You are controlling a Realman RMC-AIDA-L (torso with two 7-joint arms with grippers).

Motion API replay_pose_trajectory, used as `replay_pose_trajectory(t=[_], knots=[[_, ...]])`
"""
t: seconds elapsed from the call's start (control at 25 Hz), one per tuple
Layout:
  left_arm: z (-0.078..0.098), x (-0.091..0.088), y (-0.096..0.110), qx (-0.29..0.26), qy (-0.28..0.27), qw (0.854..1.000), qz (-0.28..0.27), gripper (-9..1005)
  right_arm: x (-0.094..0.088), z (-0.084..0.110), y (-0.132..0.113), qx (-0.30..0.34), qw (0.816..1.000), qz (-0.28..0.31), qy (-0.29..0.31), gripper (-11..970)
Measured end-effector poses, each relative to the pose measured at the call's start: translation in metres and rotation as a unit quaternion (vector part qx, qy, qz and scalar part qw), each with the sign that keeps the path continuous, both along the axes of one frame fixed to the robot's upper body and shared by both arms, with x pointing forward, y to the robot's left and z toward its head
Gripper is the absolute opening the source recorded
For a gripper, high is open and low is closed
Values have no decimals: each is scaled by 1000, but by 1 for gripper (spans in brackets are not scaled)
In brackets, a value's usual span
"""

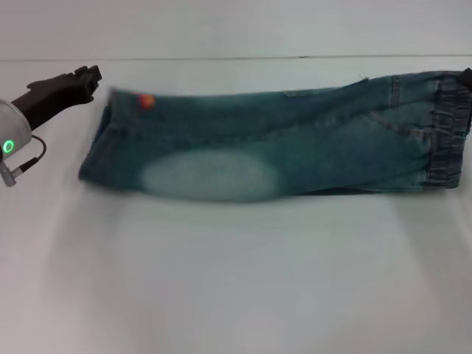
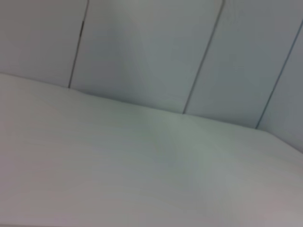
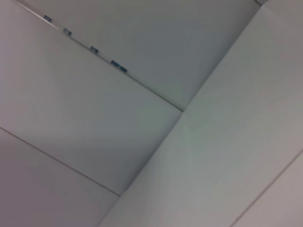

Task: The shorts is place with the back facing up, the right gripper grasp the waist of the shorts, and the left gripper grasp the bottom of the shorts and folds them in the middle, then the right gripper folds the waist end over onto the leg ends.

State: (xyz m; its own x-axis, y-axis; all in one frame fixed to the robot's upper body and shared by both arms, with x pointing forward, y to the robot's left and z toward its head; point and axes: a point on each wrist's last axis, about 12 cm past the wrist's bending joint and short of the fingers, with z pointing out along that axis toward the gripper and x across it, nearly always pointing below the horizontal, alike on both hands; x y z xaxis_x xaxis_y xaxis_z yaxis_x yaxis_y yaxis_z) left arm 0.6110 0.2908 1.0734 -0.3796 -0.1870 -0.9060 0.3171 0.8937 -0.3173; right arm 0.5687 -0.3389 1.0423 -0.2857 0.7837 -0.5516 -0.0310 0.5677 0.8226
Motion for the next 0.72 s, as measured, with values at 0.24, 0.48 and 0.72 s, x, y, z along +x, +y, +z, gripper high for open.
replay_pose_trajectory(t=[0.24, 0.48, 0.72], knots=[[0, -2, 4, -8, -5, 1000, 9, 168, -1, 1, -6, -6, 1000, -5, 0, 249], [0, -6, 4, -17, -8, 1000, -3, 383, -8, 2, -16, 2, 1000, 1, 1, 362], [1, -20, -3, -51, -25, 997, -54, 653, -42, -4, -31, 0, 999, 47, 9, 538]])
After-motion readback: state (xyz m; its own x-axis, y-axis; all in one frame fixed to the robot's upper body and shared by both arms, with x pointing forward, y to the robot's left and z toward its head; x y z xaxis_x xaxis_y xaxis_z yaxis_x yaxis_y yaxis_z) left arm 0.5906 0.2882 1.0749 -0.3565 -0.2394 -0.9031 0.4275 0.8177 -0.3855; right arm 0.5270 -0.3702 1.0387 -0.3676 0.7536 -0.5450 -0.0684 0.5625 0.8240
